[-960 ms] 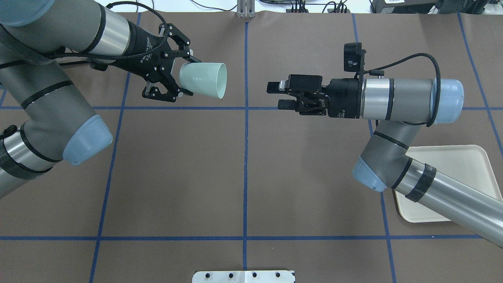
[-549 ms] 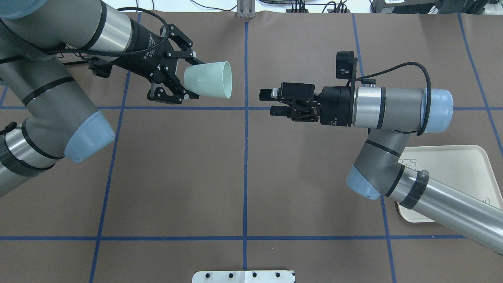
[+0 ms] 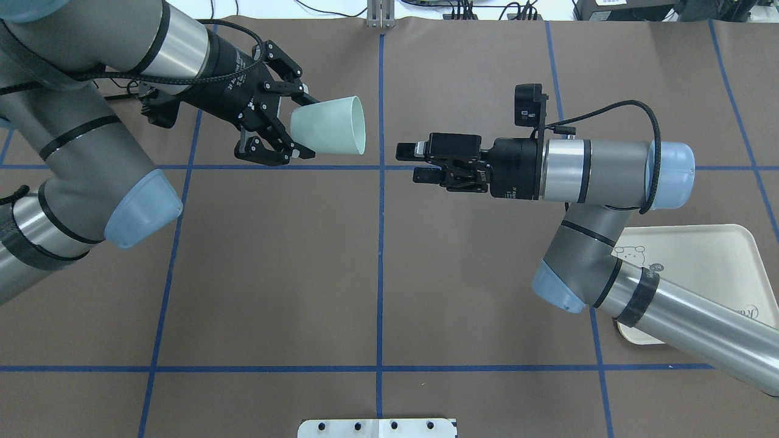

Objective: Left arm grabs green cup and hands to right arm on tray

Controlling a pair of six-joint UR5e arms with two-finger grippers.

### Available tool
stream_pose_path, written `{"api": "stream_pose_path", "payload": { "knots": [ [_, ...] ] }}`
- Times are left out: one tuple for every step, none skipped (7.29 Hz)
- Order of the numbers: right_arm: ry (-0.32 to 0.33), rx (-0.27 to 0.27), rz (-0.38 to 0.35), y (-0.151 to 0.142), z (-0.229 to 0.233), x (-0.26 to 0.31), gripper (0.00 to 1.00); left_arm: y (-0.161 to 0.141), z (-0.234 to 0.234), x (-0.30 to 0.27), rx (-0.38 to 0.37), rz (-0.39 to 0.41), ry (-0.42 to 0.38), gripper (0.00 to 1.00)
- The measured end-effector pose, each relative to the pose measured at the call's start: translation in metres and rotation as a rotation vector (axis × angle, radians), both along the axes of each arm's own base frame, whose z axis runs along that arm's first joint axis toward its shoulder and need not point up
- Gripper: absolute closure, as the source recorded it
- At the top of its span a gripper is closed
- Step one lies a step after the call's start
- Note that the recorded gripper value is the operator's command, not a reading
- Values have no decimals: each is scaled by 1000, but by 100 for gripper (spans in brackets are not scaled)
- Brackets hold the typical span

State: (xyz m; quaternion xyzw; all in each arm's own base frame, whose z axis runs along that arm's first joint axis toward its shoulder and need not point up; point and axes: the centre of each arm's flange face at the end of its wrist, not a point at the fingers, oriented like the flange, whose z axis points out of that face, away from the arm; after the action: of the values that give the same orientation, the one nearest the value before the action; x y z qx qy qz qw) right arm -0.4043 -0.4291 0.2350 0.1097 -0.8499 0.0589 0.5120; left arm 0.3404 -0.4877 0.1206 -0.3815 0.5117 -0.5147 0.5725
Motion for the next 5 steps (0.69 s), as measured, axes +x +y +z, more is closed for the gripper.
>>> {"api": "stream_pose_path", "payload": {
  "knots": [
    [-5,-2,9,-1,-2,0,5,1,1,1,-9,17,2,90],
    [-11,-1,12,-1,-4,-1,7,2,1,3,-19,29,3,90],
    [-15,0,11,0,-7,-2,7,4,1,5,-29,36,5,90],
    [-19,2,8,1,-9,-4,8,5,1,6,-39,38,6,91],
    [-21,3,4,3,-11,-7,9,5,1,8,-47,40,6,90]
  ]
}}
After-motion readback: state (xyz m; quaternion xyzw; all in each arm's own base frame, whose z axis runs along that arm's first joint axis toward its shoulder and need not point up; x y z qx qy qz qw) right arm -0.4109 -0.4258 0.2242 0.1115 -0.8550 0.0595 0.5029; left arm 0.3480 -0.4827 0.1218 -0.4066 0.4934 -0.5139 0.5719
